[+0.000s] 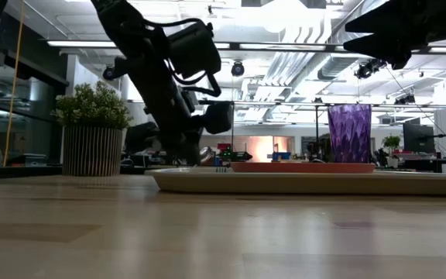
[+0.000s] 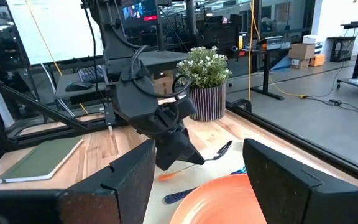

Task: Pick and place plate/cup/fork/spoon on tray
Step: Put the orange spoon on the white serving tray to the left of the blue fork, then return to Home Position

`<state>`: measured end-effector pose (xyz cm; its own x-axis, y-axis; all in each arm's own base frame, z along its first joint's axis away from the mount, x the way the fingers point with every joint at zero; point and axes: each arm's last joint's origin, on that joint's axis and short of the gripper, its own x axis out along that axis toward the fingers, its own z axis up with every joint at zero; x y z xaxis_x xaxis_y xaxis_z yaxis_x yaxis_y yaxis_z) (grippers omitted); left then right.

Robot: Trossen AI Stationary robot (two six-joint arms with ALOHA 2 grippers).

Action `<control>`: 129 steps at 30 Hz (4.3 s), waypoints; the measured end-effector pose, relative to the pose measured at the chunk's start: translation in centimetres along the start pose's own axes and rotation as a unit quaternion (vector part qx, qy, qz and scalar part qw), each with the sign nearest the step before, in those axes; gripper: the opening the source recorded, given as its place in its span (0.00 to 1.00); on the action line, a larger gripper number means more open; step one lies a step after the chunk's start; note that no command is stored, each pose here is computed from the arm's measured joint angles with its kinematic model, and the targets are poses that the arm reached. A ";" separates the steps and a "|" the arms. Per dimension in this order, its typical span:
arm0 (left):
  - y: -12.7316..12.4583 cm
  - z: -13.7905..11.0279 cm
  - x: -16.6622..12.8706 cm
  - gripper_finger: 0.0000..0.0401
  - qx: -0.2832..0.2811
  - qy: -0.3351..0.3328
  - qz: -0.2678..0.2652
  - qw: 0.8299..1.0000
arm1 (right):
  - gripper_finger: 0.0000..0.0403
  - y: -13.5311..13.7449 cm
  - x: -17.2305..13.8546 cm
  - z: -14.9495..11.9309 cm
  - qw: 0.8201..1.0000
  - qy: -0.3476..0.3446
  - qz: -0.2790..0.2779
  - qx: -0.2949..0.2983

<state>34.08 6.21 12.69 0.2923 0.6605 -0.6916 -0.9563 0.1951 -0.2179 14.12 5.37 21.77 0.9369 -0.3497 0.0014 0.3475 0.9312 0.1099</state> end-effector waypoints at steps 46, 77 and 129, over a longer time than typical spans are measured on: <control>0.7 -1.3 2.1 0.05 -0.079 -0.019 0.027 0.996 | 0.59 0.0 0.0 -0.2 1.000 0.008 -0.002 0.017; 1.8 4.2 -12.0 0.30 0.127 -0.123 -0.023 0.984 | 0.59 0.0 0.0 -0.6 1.000 0.021 0.000 0.014; 16.2 4.6 -17.6 0.13 0.307 -0.159 -0.408 0.845 | 0.59 0.0 0.0 -0.6 0.999 0.023 0.001 0.034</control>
<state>13.37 1.10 24.51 0.9329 0.2671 -0.2414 -0.2907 0.9544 -0.0673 14.12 5.39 21.18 0.9392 -0.3405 -0.0431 0.3426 0.9227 0.1768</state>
